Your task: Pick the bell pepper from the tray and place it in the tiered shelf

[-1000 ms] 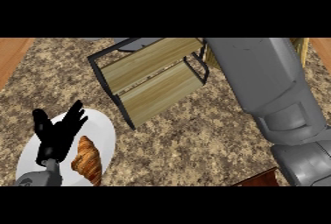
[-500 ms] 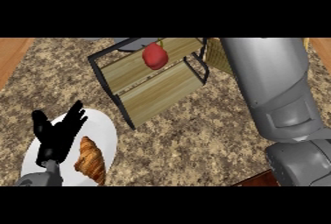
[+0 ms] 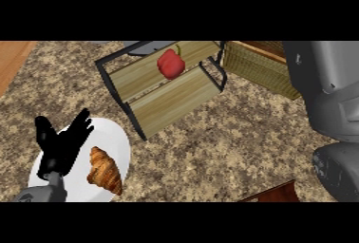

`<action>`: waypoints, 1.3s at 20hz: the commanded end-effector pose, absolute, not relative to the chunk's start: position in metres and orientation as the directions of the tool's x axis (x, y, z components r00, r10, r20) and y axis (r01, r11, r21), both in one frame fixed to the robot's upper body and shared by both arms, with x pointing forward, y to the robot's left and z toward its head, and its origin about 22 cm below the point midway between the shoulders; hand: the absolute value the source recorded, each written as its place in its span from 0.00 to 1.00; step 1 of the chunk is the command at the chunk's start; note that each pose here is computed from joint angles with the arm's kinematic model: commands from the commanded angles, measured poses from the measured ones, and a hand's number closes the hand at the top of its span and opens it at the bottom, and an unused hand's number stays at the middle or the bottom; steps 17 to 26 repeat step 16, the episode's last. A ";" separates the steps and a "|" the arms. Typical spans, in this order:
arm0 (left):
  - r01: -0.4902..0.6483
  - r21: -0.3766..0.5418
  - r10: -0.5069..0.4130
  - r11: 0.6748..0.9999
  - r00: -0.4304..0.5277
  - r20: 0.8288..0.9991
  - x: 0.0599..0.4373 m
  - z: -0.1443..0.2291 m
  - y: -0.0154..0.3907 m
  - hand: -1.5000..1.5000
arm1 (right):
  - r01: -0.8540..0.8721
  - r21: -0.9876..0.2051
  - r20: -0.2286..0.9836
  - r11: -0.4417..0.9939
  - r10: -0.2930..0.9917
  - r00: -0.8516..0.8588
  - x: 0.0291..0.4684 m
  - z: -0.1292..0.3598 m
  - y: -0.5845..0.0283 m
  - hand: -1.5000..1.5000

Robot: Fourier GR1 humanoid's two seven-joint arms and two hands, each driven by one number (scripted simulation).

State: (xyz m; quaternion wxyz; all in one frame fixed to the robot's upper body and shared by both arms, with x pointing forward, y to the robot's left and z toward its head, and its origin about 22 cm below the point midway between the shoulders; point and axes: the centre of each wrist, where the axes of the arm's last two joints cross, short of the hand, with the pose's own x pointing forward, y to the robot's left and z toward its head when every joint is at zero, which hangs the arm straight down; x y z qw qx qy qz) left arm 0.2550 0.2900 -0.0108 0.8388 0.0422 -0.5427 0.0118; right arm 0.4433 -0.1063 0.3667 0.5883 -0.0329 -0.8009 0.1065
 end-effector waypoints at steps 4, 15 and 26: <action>-0.065 0.058 -0.025 0.996 0.425 0.905 0.248 -0.018 0.292 0.50 | 0.146 -0.075 0.959 0.986 0.112 -0.260 0.452 0.383 -0.188 0.00; -0.064 0.043 -0.010 0.997 0.443 0.896 0.244 -0.018 0.285 0.50 | 0.099 -0.025 0.969 0.995 0.048 -0.240 0.447 0.363 -0.317 0.00; -0.054 0.062 -0.032 0.997 0.438 0.898 0.256 -0.018 0.290 0.50 | 0.104 -0.022 0.972 0.994 0.046 -0.231 0.451 0.347 -0.324 0.00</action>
